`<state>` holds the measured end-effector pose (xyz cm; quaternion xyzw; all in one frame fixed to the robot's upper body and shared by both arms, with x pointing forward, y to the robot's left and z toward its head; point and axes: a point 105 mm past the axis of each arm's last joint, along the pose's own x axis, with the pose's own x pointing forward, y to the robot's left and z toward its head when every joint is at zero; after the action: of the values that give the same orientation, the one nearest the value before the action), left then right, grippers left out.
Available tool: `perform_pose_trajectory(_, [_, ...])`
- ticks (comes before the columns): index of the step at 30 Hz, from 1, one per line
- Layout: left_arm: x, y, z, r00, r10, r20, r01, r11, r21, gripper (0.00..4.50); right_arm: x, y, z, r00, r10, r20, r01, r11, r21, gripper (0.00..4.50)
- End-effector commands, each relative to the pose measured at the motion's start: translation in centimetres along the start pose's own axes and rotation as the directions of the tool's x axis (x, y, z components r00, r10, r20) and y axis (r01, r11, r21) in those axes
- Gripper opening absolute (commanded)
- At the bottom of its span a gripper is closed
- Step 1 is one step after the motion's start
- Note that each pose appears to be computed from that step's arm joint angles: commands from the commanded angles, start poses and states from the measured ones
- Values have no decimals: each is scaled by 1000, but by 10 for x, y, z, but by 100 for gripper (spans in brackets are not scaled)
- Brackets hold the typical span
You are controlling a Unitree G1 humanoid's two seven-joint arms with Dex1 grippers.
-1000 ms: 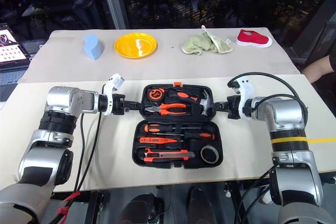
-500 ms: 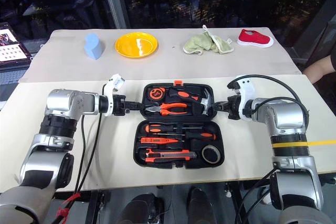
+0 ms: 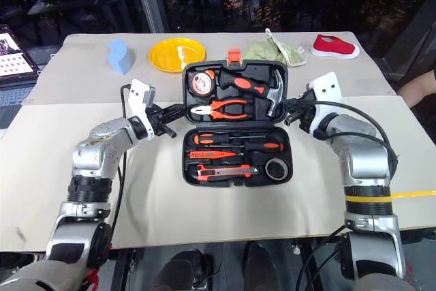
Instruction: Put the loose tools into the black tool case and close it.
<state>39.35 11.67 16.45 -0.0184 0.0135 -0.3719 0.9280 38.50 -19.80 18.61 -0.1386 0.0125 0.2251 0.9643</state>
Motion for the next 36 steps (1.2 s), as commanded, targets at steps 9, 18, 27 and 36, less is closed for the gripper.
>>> perform_pose_trajectory(9, [-13,-1,-23,987,133,90,-145,978,147,0,-35,50,-9,970,9,245,104,889,-445,3])
perform_pose_trajectory(18, [-28,4,-37,981,173,88,-188,958,215,0,-55,67,-36,968,79,237,92,770,-632,3])
perform_pose_trajectory(27, [-44,2,-49,984,173,39,-177,962,206,0,-74,97,-53,959,208,195,-30,753,-657,3])
perform_pose_trajectory(36, [-92,14,-49,982,172,-78,-160,977,143,314,-130,104,-42,945,322,54,-278,880,-386,236])
